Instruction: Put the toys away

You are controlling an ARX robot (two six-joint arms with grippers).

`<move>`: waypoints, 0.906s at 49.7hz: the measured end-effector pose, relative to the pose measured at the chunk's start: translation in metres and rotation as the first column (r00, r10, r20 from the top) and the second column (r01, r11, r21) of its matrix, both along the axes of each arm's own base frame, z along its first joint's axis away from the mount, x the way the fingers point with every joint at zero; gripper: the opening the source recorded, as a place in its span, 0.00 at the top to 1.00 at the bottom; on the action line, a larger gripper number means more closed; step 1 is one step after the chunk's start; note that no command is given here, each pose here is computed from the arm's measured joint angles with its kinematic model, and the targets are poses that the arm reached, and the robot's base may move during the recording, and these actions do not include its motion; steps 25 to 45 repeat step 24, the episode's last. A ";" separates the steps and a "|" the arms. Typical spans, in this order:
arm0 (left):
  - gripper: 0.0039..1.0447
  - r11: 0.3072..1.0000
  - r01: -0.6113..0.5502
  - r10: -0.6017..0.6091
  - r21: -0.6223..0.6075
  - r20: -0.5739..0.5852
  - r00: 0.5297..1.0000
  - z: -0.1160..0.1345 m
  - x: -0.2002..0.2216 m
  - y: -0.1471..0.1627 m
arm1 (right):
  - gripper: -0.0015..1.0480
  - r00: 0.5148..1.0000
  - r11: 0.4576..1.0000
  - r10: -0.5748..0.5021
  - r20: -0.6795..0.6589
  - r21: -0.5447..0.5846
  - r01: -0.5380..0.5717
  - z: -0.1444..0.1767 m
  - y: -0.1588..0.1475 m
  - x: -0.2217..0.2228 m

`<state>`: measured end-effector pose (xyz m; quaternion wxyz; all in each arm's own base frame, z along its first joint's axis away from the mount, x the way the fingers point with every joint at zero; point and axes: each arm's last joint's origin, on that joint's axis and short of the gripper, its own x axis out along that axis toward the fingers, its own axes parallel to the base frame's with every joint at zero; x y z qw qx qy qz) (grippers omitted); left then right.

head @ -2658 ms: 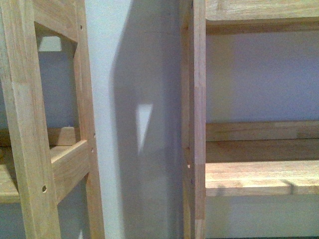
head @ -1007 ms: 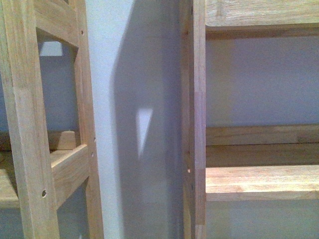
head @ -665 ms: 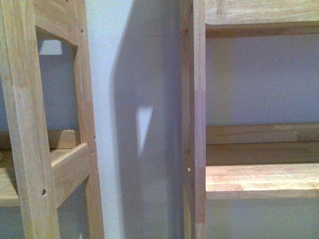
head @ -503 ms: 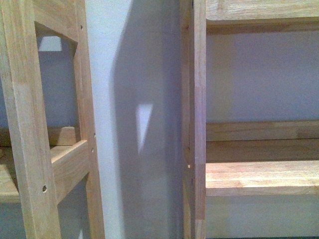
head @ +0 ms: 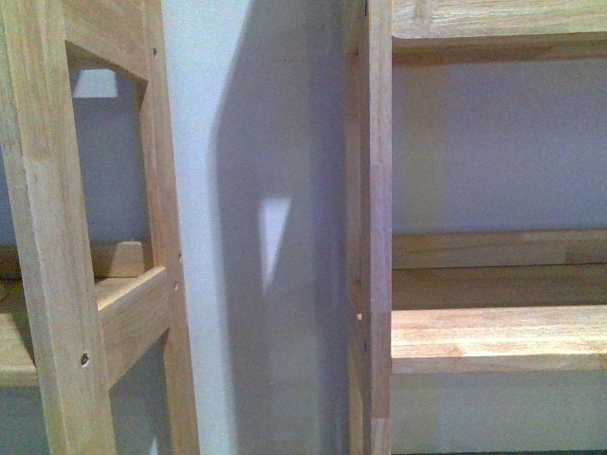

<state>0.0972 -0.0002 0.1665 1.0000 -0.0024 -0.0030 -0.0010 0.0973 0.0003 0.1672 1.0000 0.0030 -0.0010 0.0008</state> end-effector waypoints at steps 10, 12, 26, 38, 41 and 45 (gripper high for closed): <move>0.05 1.000 0.000 0.000 0.000 0.000 1.000 0.000 0.000 0.000 | 0.00 1.000 1.000 0.000 0.000 -0.001 0.000 0.000 0.000 0.000; 0.05 1.000 0.000 0.000 0.000 0.000 1.000 0.000 0.000 0.000 | 0.00 1.000 1.000 0.000 0.000 -0.001 0.000 0.000 0.000 0.000; 0.05 1.000 0.000 0.000 0.000 0.000 1.000 0.000 0.000 0.000 | 0.00 1.000 1.000 0.000 0.000 -0.001 0.000 0.000 0.000 0.000; 0.05 1.000 0.000 0.000 0.000 0.000 1.000 0.000 0.000 0.000 | 0.00 1.000 1.000 0.000 0.000 -0.001 0.000 0.000 0.000 0.000; 0.05 1.000 0.000 0.000 0.000 0.000 1.000 0.000 0.000 0.000 | 0.00 1.000 1.000 0.000 0.000 -0.001 0.000 0.000 0.000 0.000; 0.05 1.000 0.000 0.000 0.000 0.000 1.000 0.000 0.000 0.000 | 0.00 1.000 1.000 0.000 0.000 -0.001 0.000 0.000 0.000 0.000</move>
